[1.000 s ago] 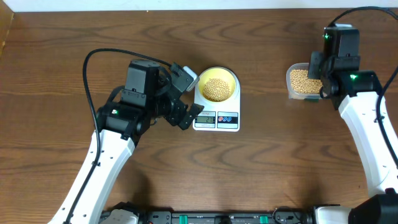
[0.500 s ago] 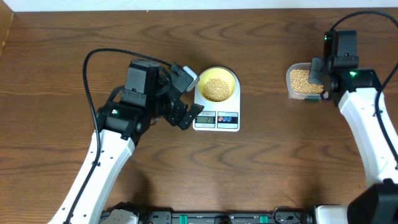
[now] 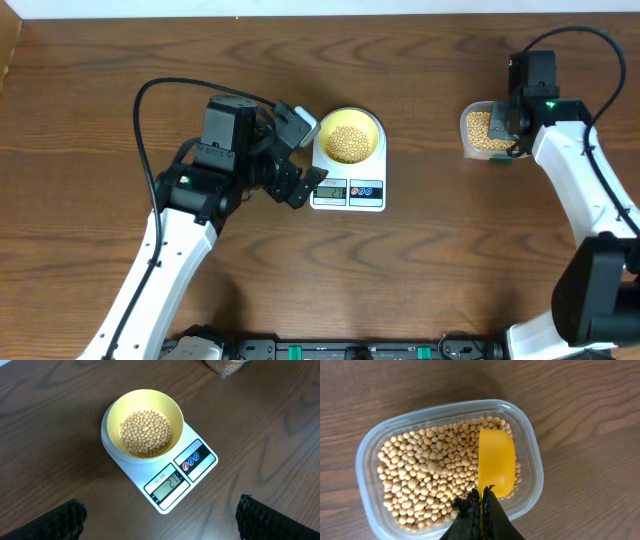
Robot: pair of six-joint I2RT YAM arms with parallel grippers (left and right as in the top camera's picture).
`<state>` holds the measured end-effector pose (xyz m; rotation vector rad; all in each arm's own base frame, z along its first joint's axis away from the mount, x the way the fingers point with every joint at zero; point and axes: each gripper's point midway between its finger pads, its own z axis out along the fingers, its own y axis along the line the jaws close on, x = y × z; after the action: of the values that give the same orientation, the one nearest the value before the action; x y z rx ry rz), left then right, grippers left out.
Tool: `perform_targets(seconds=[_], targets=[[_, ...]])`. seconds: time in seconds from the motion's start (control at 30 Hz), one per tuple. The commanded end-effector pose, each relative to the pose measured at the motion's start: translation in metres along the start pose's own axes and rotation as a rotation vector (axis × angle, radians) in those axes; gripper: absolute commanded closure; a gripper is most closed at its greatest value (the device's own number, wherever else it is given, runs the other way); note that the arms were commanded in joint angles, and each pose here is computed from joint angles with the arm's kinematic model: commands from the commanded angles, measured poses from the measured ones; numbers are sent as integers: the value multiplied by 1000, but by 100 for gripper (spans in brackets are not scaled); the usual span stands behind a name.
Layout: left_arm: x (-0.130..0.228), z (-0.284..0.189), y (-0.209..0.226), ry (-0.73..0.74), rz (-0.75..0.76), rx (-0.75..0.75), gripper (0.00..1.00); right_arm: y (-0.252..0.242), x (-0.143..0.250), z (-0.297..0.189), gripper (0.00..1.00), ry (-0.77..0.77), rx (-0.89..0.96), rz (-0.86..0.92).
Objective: Scoop item into bowl and weigh 50g on scale
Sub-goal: 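Lower the scoop into the soybean tub with the right gripper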
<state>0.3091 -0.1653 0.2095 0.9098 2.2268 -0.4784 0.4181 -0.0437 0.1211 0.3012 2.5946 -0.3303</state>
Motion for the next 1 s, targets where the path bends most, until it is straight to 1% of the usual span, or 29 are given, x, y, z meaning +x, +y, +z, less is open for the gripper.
perform_targets(seconds=[0.0,0.13,0.2,0.23,0.33,0.63,0.83,0.97], targets=[[3,-1,2,7,8,-10,2,-3,3,7,99,16,3,21],[3,-1,2,7,8,-10,2,-10,6,14,99,34,10,35],[3,-1,2,7,8,-10,2,-7,7,16,99,47,-25,39],[3,-1,2,7,8,-10,2,2,10,17,99,60,-90,0],[3,-1,2,7,8,-10,2,14,12,16,99,68,-159,-54],[3,-1,2,7,8,-10,2,14,18,19,99,81,-163,-91],[3,-1,2,7,8,-10,2,31,26,18,99,96,-276,-148],[3,-1,2,7,8,-10,2,32,26,18,99,97,-290,-152]])
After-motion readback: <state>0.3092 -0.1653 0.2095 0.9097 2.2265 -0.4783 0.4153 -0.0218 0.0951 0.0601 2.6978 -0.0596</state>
